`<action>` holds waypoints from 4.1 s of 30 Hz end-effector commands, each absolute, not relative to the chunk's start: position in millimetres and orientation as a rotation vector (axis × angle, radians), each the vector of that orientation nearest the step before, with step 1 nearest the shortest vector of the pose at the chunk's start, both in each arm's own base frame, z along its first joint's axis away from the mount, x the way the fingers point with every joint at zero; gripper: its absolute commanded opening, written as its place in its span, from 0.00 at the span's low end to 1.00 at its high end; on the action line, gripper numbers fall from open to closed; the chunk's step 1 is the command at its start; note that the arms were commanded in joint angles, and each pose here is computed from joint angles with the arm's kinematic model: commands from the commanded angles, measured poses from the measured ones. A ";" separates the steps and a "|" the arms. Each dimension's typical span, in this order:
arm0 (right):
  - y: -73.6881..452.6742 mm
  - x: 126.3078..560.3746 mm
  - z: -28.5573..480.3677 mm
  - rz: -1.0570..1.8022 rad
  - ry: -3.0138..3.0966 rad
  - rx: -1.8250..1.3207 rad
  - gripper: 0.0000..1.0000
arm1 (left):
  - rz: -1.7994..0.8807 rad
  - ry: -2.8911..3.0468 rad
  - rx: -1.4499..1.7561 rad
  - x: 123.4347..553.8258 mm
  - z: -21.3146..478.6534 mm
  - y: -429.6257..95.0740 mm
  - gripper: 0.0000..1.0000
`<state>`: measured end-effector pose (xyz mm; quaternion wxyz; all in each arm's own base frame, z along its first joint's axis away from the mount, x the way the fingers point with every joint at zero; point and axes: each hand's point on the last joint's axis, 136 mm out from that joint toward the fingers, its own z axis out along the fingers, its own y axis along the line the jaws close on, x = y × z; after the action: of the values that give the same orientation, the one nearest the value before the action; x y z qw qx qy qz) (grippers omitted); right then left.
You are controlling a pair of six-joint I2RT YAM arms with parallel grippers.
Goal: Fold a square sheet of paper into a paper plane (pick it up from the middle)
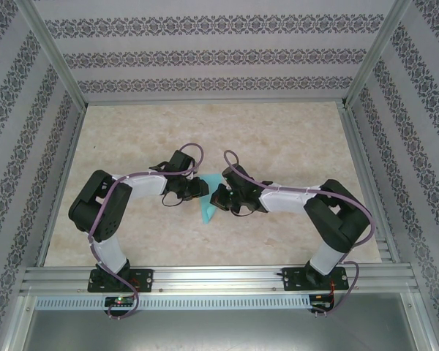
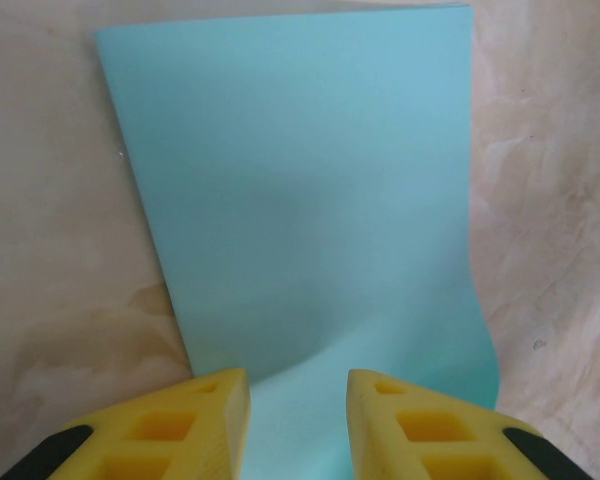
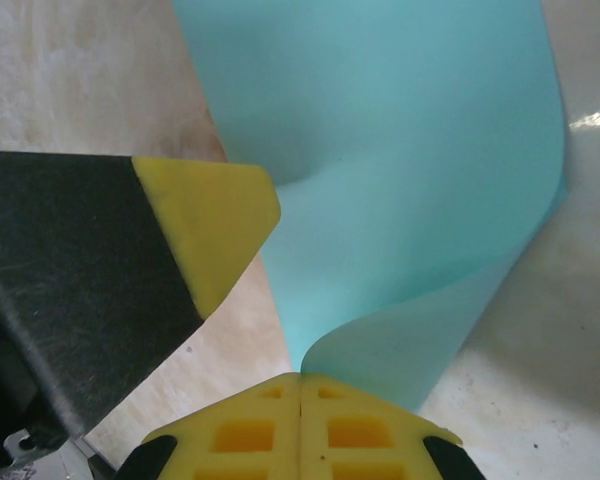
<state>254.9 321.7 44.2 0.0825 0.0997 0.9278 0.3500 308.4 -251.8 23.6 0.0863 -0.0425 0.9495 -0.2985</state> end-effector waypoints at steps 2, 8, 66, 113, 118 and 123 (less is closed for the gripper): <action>328.5 266.3 47.6 1.058 2.734 0.309 0.03 | -0.827 2.873 -0.100 301.6 16.2 -247.8 0.34; 328.3 270.7 41.8 1.060 2.720 0.358 0.03 | -0.832 2.874 -0.102 300.9 15.6 -248.1 0.34; 333.0 277.5 24.4 1.014 2.760 0.292 0.03 | -0.791 2.806 -0.112 320.3 31.5 -245.4 0.14; 340.7 284.0 18.7 1.039 2.750 0.254 0.04 | -0.789 2.870 -0.108 311.4 14.6 -244.9 0.10; 336.3 281.8 11.4 1.000 2.774 0.257 0.04 | -0.788 2.867 -0.107 311.4 15.8 -244.5 0.10; 336.2 279.3 5.8 0.994 2.791 0.259 0.09 | -0.789 2.856 -0.109 312.7 21.5 -245.1 0.11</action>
<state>274.4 338.0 14.2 0.0811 0.0905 0.9311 0.3440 315.5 -243.1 18.1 0.0944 -0.0453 0.9590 -0.2632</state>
